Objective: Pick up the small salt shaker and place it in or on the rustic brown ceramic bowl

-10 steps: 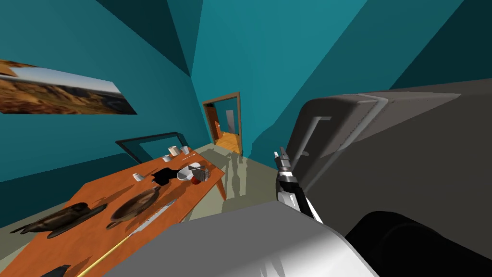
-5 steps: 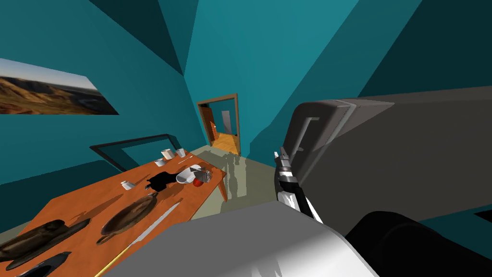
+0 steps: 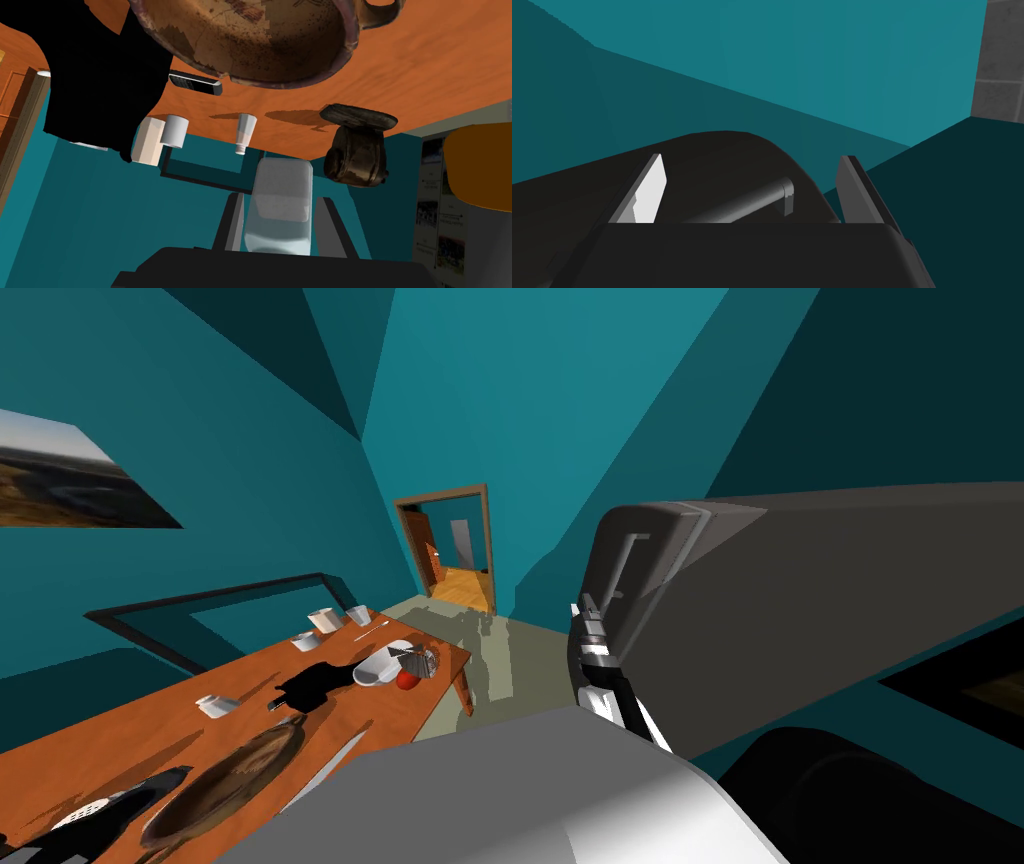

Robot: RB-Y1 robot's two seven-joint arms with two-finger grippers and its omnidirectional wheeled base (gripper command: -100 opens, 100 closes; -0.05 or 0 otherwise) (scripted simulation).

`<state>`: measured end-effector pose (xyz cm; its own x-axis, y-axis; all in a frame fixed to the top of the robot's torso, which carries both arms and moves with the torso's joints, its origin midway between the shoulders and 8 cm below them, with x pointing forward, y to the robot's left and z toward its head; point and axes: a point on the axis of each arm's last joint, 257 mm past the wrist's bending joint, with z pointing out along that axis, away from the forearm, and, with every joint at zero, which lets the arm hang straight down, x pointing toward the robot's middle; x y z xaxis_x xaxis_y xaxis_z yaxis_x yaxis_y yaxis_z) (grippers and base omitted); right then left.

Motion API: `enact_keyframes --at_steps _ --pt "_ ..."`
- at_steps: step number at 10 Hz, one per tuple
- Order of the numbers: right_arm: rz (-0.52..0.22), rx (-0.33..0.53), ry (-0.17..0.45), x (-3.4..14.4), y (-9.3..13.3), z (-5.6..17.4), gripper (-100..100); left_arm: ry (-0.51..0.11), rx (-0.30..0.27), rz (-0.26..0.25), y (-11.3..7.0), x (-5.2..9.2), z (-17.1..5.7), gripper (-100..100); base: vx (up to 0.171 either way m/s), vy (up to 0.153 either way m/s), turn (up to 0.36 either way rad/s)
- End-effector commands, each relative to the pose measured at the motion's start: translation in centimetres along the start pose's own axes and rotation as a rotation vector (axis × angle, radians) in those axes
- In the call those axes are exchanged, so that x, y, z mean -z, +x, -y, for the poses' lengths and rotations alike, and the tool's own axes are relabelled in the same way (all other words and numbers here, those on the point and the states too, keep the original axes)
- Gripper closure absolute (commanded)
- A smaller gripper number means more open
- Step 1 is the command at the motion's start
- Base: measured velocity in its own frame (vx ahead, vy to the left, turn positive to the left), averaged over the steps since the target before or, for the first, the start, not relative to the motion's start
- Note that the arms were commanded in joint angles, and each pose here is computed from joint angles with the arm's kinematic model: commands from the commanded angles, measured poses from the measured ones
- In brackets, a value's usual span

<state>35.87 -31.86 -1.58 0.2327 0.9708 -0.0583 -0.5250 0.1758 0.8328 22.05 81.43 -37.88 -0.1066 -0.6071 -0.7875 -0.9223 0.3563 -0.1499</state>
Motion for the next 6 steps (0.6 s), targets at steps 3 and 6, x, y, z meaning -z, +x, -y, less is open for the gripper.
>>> enact_keyframes --at_steps 3,6 --pt "0.0 0.0 0.0 0.0 0.0 0.0 0 0.035 -0.022 0.003 -0.25 -0.14 1.9 100 0.068 0.039 -0.074" --pt "0.0 0.0 0.0 0.0 0.0 0.0 0 0.039 -0.022 0.004 -0.24 -0.14 2.14 -100 0.003 0.001 -0.001"
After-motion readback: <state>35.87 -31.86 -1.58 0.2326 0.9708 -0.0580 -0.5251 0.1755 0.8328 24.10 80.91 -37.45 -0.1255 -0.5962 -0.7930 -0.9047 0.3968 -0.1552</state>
